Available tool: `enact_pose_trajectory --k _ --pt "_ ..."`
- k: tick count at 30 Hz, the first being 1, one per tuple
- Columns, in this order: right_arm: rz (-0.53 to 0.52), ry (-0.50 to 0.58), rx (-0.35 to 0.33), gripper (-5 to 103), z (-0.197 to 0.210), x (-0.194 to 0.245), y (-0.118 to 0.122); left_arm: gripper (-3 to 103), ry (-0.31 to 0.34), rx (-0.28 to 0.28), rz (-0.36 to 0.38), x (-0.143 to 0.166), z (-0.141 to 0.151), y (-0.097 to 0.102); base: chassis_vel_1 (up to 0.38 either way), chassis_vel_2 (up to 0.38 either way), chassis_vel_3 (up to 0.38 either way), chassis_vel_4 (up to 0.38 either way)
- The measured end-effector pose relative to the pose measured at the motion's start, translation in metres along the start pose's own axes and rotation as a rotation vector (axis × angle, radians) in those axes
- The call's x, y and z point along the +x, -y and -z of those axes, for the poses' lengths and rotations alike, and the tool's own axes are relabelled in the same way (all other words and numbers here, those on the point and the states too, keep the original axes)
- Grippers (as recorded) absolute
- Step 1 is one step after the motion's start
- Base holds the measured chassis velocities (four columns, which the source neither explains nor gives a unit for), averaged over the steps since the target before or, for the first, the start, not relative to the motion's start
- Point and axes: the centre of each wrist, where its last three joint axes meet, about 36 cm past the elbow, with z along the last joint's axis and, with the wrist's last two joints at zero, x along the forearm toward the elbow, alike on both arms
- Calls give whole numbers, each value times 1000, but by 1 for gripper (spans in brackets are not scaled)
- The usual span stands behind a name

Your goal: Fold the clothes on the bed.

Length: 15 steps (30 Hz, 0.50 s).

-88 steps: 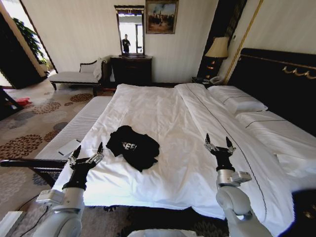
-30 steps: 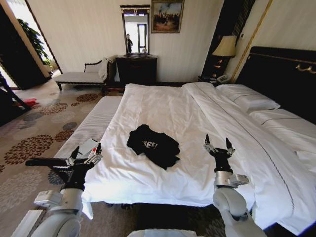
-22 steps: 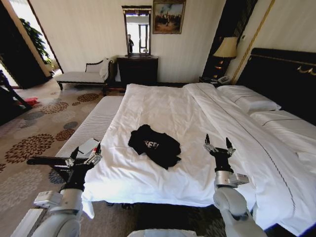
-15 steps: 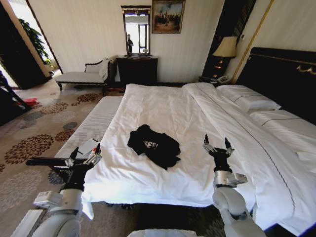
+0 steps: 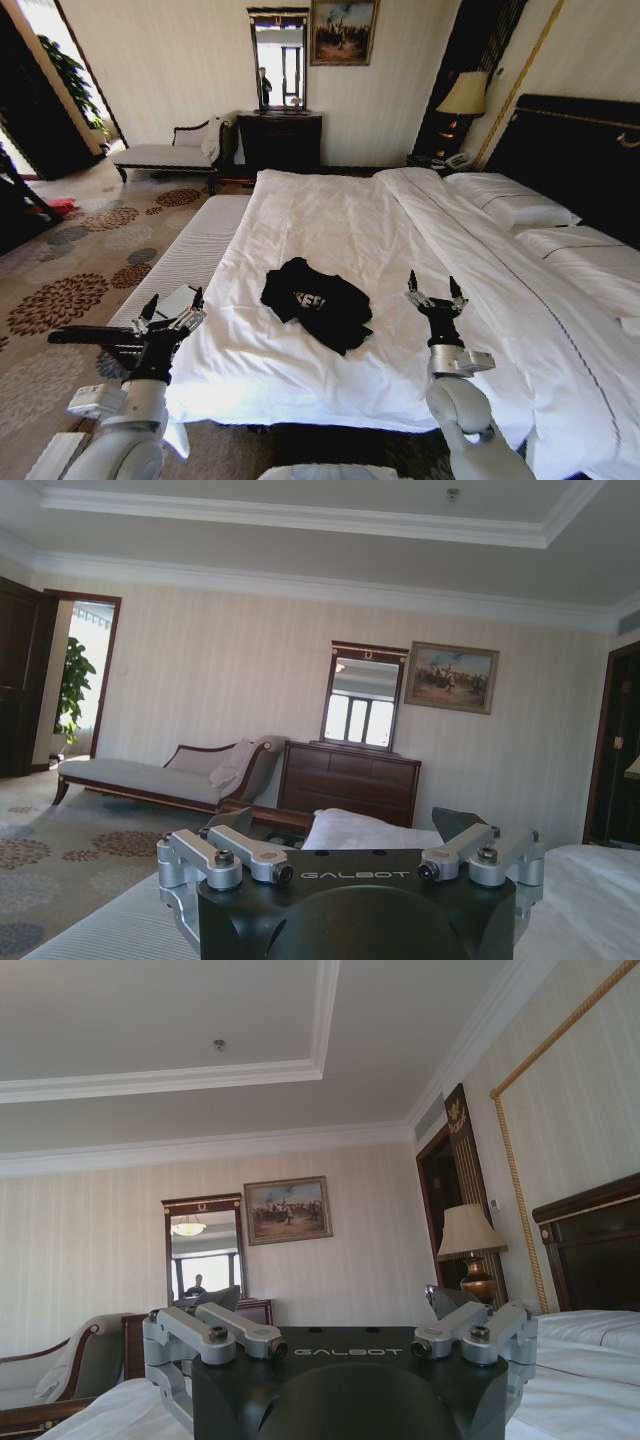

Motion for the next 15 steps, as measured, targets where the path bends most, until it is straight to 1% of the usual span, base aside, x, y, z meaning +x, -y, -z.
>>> enact_pose_trajectory --k 4,15 --pt "6 -7 15 100 -2 -1 -1 100 1 -2 -1 -1 0 0 0 0 0 0" --pt "15 -28 18 100 -11 -2 -7 100 -2 -3 3 -3 -3 -3 0 0 0 0"
